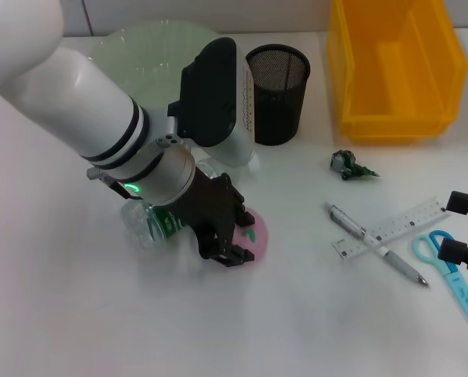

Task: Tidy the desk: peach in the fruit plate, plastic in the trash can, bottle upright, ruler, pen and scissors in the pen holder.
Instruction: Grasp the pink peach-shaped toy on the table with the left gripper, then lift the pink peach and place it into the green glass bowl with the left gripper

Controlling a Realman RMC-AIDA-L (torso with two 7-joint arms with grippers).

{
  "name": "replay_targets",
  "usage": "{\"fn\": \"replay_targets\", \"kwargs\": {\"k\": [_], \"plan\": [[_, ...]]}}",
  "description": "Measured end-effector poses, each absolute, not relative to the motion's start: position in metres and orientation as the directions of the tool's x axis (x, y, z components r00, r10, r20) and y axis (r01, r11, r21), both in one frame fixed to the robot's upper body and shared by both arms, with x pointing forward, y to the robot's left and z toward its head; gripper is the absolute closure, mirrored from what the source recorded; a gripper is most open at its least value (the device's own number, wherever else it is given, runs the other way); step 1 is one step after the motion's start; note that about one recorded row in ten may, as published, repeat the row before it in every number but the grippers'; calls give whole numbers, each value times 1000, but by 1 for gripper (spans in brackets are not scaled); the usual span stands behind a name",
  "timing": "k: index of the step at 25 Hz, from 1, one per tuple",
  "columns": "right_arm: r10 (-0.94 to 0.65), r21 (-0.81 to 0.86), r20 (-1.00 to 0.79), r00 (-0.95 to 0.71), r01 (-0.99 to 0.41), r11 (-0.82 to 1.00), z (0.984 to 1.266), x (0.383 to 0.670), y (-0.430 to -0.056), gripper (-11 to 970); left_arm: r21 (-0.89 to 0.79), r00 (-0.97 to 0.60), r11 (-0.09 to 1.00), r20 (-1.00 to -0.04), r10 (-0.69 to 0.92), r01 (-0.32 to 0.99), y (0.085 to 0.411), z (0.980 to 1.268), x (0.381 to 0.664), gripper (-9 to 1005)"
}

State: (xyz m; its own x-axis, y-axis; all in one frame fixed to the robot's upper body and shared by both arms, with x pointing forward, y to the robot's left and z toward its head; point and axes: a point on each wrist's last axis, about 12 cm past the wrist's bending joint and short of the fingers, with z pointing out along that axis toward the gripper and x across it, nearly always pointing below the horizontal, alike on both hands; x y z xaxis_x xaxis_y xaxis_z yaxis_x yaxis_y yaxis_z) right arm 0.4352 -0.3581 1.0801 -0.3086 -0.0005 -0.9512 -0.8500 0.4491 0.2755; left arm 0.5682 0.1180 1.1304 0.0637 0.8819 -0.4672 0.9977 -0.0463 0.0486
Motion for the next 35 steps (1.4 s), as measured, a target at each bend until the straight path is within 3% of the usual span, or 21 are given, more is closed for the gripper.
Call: {"fn": "replay_targets", "kwargs": {"k": [12, 18, 20, 25, 27, 31, 35], "plan": [[3, 282, -949, -315, -846, 452, 1079, 432, -359, 144, 56, 64, -41, -482, 874, 998, 116, 1124, 564, 691], [5, 285, -948, -317, -845, 452, 1078, 430, -359, 144, 4, 25, -28, -592, 806, 1000, 113, 1134, 562, 881], [5, 285, -948, -317, -845, 452, 1078, 430, -359, 144, -7, -3, -2, -643, 766, 1000, 115, 1141, 565, 899], [5, 285, -948, -317, -846, 451, 1079, 430, -359, 144, -16, -102, 149, -802, 589, 989, 142, 1165, 585, 934], [6, 287, -948, -318, -845, 451, 1078, 430, -359, 144, -23, -141, 252, -876, 461, 967, 167, 1177, 595, 942], [10, 289, -948, -320, -843, 453, 1078, 430, -359, 144, -50, -174, 449, -955, 239, 892, 208, 1185, 606, 935], [22, 288, -949, -313, -842, 456, 1078, 431, -359, 144, -119, -219, 634, -972, 82, 764, 234, 1173, 620, 921]]}}
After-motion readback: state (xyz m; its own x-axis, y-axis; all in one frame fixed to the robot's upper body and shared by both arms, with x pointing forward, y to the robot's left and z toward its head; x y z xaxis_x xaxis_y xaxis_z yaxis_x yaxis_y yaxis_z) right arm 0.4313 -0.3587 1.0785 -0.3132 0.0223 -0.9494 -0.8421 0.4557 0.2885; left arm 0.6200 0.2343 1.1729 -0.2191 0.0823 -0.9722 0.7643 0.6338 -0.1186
